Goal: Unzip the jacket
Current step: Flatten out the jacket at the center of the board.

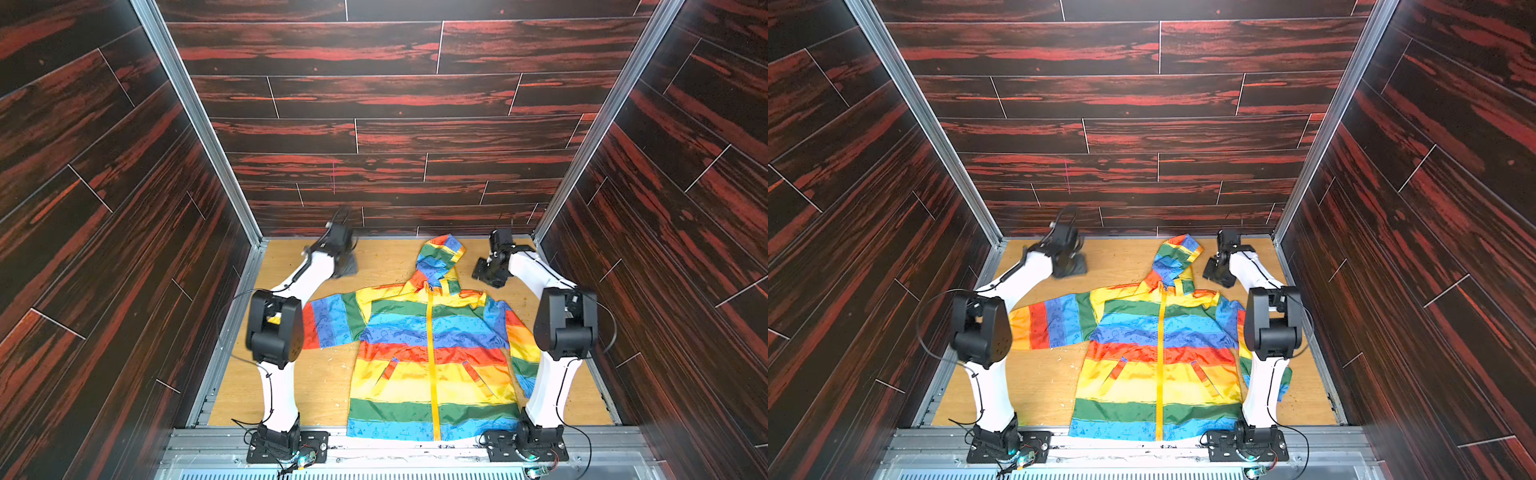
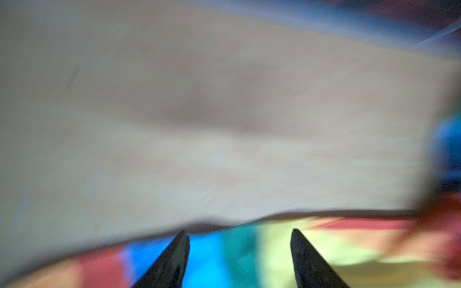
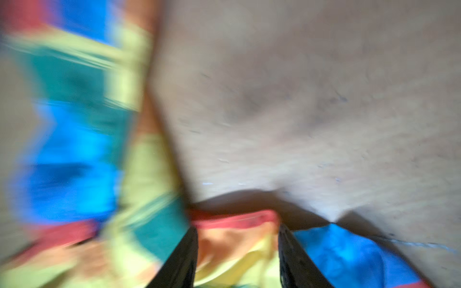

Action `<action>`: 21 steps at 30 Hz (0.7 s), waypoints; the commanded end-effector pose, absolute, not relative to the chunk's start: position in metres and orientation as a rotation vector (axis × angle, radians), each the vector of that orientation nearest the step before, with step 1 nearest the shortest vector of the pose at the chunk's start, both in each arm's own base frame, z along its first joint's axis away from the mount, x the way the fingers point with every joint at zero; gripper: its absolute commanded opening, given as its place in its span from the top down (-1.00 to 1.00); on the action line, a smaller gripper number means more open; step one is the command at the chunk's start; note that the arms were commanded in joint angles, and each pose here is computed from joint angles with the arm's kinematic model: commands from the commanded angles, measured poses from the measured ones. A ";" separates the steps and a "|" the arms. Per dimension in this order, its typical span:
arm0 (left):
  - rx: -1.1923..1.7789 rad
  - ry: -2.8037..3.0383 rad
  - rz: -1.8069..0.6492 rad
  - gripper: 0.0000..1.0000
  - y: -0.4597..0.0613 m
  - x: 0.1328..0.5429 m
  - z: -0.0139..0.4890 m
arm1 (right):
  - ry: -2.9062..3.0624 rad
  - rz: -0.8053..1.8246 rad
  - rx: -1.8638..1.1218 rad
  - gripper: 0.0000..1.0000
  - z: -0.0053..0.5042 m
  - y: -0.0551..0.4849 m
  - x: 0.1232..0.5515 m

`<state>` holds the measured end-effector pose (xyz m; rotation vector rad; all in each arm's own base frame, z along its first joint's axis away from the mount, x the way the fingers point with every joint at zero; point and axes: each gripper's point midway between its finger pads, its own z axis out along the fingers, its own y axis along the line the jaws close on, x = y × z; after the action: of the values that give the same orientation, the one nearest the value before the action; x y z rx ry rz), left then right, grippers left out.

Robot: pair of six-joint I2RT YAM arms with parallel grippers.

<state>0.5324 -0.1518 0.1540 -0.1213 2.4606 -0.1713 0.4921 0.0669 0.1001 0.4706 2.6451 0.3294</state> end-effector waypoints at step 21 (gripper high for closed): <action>0.222 2.434 -0.611 -0.17 -0.359 0.586 0.069 | 2.742 0.855 0.399 -0.01 0.063 0.141 0.496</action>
<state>0.5849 -0.3620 0.0586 0.2407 2.4417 -0.6131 0.5015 0.1295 0.0853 0.3994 2.6751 0.7820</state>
